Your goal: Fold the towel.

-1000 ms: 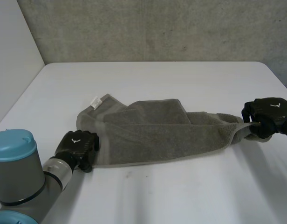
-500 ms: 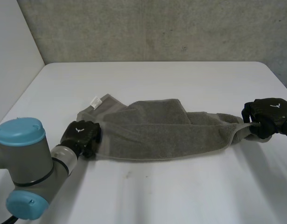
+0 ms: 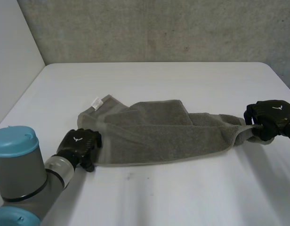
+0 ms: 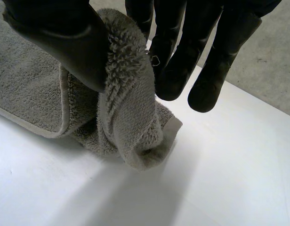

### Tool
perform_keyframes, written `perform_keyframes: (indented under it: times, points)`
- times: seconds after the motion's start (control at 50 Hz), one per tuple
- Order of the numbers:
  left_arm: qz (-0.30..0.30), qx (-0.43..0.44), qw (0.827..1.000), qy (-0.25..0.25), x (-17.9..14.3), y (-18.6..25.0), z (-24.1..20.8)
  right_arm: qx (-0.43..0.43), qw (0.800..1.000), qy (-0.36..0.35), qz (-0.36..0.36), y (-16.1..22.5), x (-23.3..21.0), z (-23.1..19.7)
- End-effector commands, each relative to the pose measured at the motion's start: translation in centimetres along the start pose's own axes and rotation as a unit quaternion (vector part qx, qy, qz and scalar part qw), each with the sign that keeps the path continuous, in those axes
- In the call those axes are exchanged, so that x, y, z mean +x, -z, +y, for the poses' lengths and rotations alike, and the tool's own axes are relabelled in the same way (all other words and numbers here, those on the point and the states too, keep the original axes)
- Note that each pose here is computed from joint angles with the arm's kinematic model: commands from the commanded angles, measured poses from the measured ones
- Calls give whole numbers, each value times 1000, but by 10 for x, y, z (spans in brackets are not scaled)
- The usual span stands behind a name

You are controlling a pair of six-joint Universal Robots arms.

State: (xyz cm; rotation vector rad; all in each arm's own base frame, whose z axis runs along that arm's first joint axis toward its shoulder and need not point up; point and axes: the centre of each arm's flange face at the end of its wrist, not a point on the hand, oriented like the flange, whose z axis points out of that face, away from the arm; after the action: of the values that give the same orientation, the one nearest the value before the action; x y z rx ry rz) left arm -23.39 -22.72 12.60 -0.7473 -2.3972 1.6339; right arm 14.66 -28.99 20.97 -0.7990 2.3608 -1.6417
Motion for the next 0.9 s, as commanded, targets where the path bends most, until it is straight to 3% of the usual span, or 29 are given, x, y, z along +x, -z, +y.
perform_keyframes:
  times: [0.02, 0.4, 0.6, 0.9]
  points:
    - [0, 0, 1000, 0, 0, 4, 1, -1, 1000, 0, -1, 0, -1, 0]
    - [2, -10, 1000, 0, 1, -18, 9, -10, 1000, 19, -7, -1, -4, 5]
    - [-4, 26, 1000, -2, -4, -35, -11, -11, 1000, 26, -8, -1, -4, 6]
    - [-2, 13, 1000, -1, -3, -23, -6, -9, 1000, 27, -7, -1, -3, 4]
